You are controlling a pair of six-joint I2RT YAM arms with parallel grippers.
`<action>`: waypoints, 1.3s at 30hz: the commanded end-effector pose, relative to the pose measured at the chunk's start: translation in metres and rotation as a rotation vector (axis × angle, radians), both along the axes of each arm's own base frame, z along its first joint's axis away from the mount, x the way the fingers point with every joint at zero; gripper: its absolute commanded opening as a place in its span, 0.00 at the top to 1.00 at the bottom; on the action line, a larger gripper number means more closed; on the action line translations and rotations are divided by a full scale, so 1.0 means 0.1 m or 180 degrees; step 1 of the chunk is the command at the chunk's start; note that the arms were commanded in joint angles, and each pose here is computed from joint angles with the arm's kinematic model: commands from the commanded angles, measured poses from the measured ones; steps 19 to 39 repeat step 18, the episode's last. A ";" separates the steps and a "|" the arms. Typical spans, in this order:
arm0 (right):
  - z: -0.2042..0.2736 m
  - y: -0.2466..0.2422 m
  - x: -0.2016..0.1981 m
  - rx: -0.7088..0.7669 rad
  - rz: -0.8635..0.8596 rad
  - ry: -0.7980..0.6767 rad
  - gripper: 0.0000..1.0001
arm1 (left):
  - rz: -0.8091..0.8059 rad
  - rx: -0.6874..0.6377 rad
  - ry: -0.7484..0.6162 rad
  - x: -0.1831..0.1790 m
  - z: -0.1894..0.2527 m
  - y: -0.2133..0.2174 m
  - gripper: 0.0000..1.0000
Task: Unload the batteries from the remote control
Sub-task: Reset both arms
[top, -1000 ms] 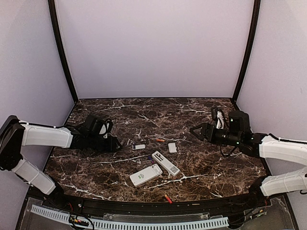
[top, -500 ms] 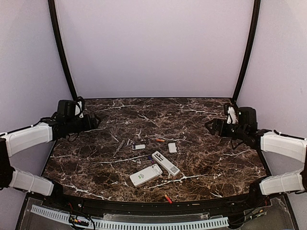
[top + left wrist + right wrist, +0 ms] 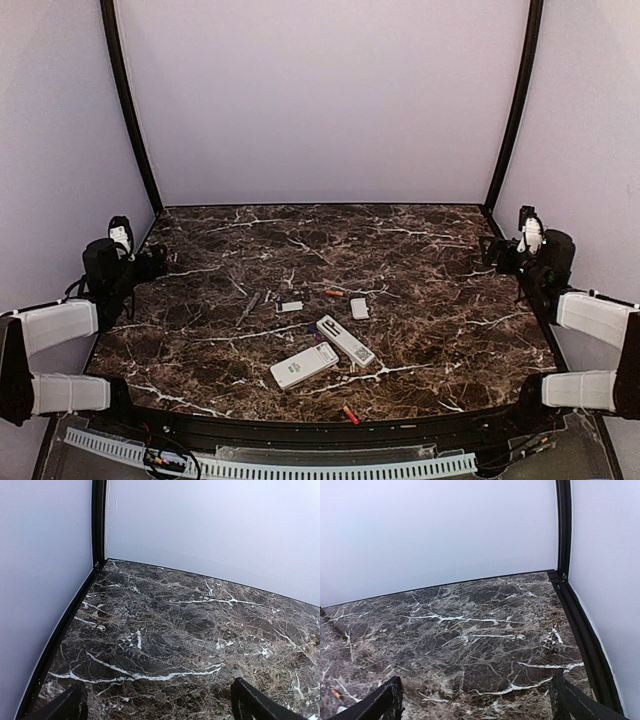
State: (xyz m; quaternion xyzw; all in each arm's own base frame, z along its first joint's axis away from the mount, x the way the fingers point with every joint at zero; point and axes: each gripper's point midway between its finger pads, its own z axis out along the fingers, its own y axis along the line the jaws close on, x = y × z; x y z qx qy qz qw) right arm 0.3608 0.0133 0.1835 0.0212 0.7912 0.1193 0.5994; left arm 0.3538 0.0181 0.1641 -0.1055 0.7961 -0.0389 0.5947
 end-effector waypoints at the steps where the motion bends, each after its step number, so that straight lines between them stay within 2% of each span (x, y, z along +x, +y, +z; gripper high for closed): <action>1: 0.12 -0.17 -0.10 -0.0416 -0.0240 -0.0715 0.01 | 0.0014 0.0280 -0.0338 0.05 0.13 0.05 0.01; 16: 0.10 -0.23 -0.14 -0.0504 -0.0347 -0.0732 0.02 | -0.0263 0.0180 -0.0341 0.14 0.01 -0.10 0.01; 39: 0.09 -0.22 -0.13 -0.0503 -0.0345 -0.0726 0.01 | -0.0231 0.0167 -0.0339 0.15 0.01 -0.09 0.01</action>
